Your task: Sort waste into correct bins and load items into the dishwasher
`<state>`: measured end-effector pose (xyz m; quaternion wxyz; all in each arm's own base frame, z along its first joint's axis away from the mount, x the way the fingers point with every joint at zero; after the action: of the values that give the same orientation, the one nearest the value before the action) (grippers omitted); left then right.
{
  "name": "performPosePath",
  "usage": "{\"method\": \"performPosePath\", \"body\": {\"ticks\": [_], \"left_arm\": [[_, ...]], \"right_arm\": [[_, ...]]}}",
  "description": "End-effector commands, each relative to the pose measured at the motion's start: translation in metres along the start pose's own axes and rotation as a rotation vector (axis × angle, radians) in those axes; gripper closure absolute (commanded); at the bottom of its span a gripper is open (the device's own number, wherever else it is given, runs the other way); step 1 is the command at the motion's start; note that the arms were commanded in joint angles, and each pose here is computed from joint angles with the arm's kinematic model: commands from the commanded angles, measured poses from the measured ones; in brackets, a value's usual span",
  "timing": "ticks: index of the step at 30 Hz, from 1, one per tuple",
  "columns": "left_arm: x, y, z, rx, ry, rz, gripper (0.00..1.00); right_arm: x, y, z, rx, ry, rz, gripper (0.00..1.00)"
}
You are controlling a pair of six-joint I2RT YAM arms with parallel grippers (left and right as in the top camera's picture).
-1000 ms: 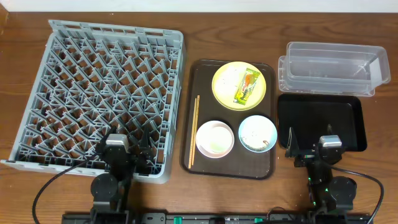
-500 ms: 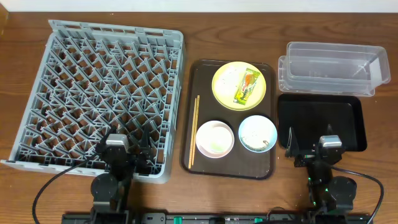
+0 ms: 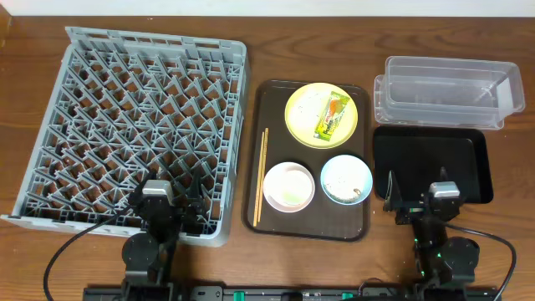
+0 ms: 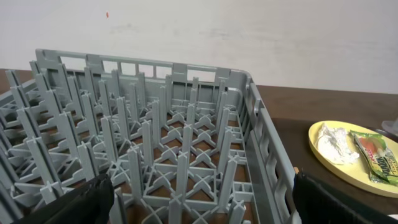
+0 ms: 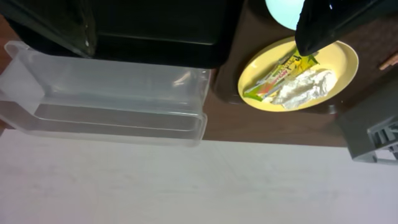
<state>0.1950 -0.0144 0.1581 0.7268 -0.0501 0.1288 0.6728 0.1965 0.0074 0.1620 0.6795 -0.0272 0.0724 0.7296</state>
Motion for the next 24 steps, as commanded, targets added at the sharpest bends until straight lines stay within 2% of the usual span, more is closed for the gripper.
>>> {"method": "performPosePath", "body": {"ticks": [1,6,11,17,21,24], "left_arm": [[0.001,-0.001,-0.012,0.052,0.023,-0.007,0.08],[-0.003,0.006,0.002,0.076,0.04,0.001,0.08],[-0.008,0.014,0.018,0.179,0.046,0.03,0.08],[-0.014,0.017,0.043,0.412,0.058,0.095,0.08],[-0.017,0.011,0.054,0.578,0.067,0.142,0.08],[-0.017,0.007,0.057,0.639,0.07,0.159,0.08]], "right_arm": [[0.001,0.0,-0.001,0.004,-0.093,0.006,0.01],[0.015,0.002,0.006,-0.007,-0.143,0.127,0.01],[0.013,0.005,0.025,0.02,-0.146,0.135,0.01],[0.014,-0.008,0.072,0.148,-0.172,0.222,0.01],[0.018,-0.039,0.105,0.327,-0.222,0.333,0.01],[0.021,-0.067,0.126,0.442,-0.249,0.412,0.01]]}}
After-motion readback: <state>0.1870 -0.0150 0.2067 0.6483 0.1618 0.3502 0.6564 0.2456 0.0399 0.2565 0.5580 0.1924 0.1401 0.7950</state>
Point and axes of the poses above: each gripper's point midway between its finger pads, its own y axis back along the fingers, its own x axis along the line the jaws close on, z = x × y, the point moved 5 cm from there along y, back along the fingers, and after that the axes turned 8 degrees about y, right-handed, at the moved point
